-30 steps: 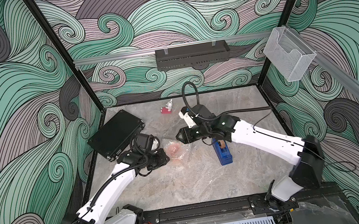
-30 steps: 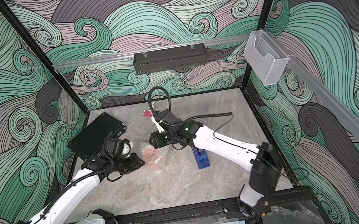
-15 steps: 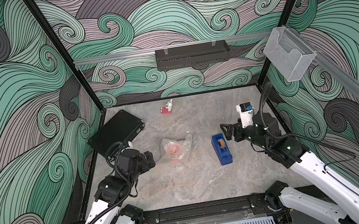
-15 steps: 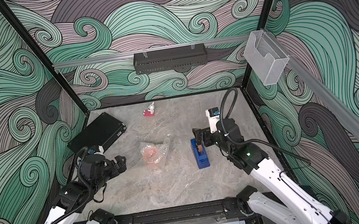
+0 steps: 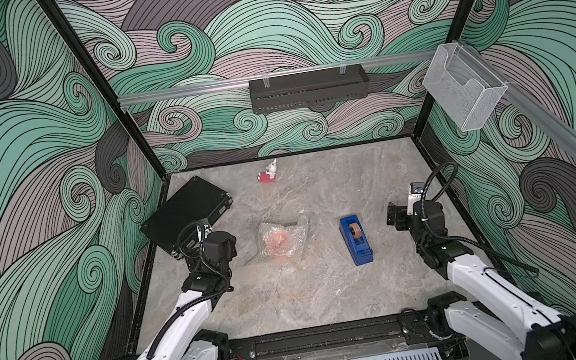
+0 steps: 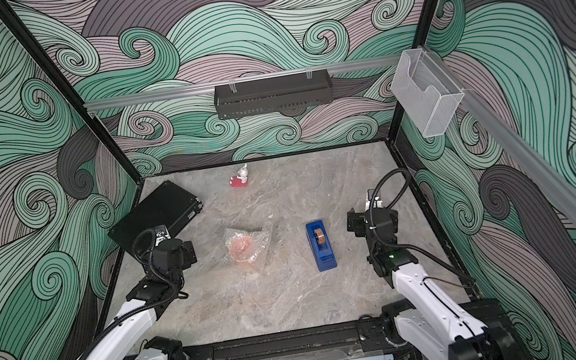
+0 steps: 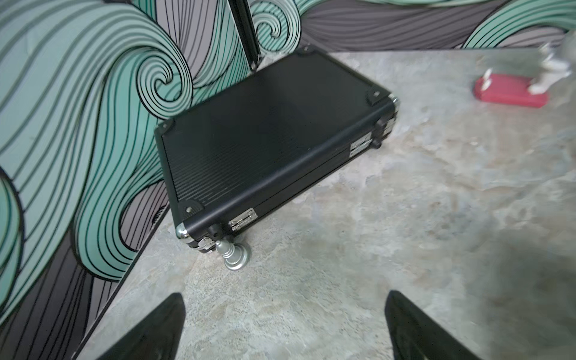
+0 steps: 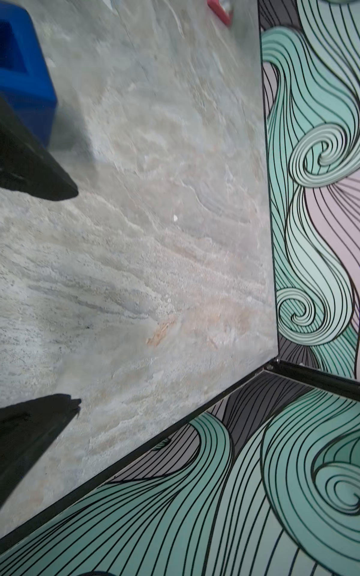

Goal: Wrap mugs in bubble wrap
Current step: Reset both arms

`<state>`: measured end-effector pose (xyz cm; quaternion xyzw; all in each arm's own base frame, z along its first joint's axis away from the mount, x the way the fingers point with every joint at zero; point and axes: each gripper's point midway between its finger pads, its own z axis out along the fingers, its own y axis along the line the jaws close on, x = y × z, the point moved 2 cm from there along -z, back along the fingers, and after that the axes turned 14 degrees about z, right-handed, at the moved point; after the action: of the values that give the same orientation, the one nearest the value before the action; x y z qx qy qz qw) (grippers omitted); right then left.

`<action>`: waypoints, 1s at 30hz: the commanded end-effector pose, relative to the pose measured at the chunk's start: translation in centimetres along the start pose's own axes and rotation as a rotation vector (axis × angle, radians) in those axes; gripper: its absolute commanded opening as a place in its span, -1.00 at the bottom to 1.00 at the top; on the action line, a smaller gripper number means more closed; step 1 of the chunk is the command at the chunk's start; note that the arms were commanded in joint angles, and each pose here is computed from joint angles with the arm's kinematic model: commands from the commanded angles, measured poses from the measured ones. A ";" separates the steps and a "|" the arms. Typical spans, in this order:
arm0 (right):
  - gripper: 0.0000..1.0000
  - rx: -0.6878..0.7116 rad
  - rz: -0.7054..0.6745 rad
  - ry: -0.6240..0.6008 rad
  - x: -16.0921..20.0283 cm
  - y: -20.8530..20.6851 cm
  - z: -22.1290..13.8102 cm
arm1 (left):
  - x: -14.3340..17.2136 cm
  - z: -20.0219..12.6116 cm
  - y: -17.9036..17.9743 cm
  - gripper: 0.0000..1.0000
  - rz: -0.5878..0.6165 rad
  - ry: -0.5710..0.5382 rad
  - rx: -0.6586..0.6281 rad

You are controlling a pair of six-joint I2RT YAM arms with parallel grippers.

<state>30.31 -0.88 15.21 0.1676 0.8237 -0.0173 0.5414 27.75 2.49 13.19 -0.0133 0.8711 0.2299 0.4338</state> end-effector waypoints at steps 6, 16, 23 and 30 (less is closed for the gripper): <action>1.00 0.040 0.072 -0.076 0.6 -1.2 4.4 | -2.4 5.1 -1.0 0.97 -0.043 -0.067 0.102; 1.00 -0.153 -0.038 -0.167 2.1 1.7 7.0 | -4.8 8.1 -1.7 0.97 -0.056 -0.191 0.194; 1.00 -0.153 -0.067 -0.050 2.2 2.5 8.6 | -3.4 10.1 -3.7 0.97 -0.030 -0.223 0.328; 1.00 -0.159 -0.064 -0.050 2.2 2.5 8.6 | -3.5 10.1 -3.6 0.97 -0.043 -0.212 0.342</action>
<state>37.82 0.27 9.81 0.1024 0.8152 0.0240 0.5696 37.26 3.10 7.36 0.0531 0.8640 0.0774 0.4947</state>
